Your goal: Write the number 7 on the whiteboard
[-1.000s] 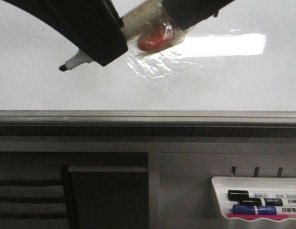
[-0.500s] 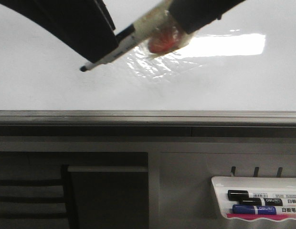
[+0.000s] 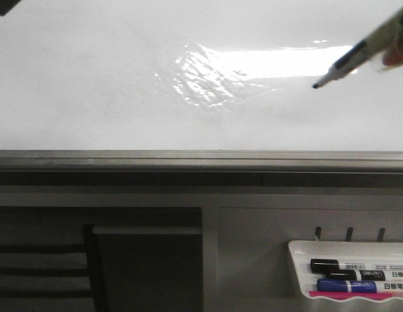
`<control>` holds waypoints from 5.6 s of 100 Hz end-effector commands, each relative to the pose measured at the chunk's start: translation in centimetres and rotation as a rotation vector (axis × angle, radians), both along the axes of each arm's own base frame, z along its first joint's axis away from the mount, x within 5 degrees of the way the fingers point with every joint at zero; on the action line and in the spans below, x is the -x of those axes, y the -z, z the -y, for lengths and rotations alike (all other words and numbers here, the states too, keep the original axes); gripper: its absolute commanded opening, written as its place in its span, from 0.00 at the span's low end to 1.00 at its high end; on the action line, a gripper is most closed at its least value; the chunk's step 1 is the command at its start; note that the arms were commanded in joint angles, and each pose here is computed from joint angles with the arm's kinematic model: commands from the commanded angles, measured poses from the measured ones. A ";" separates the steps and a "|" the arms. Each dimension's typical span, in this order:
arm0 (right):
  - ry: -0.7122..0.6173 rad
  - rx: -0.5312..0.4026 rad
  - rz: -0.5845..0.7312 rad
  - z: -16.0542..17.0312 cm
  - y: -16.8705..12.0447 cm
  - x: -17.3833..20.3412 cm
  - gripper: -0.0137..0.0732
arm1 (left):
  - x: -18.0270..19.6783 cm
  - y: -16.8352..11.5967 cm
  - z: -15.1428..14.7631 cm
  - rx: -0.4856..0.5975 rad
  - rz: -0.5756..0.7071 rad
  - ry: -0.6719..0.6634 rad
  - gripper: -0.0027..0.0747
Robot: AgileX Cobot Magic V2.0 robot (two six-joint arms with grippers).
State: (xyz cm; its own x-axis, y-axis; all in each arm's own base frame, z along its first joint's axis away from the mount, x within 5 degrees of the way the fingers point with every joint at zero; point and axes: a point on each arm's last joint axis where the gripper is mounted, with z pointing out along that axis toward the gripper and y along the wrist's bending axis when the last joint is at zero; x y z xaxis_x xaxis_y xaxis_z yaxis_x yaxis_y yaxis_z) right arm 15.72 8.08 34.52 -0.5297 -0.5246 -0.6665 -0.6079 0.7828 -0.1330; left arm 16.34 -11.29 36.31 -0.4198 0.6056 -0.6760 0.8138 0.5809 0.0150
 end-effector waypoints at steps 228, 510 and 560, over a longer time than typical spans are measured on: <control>0.165 -0.238 -0.041 -3.1 2.3 -6.9 0.10 | 1.0 1.1 -2.7 0.269 0.303 -0.272 0.58; -0.043 0.013 0.247 2.3 -6.5 2.8 0.60 | -10.6 4.1 -2.3 -0.038 -0.078 -0.439 0.01; -0.041 0.023 0.219 2.0 -4.1 2.2 0.60 | -12.6 4.4 -9.9 0.062 -0.040 -0.815 0.01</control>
State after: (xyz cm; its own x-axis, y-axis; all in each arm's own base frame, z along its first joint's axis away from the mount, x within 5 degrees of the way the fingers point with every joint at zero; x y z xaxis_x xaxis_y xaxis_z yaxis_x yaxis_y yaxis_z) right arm 13.26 6.12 37.37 -0.4080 -0.5931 -0.6941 -0.6306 0.7328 -0.2555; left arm 28.87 -1.38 29.67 -0.8114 0.1035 -0.5752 0.1579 0.9864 -0.0452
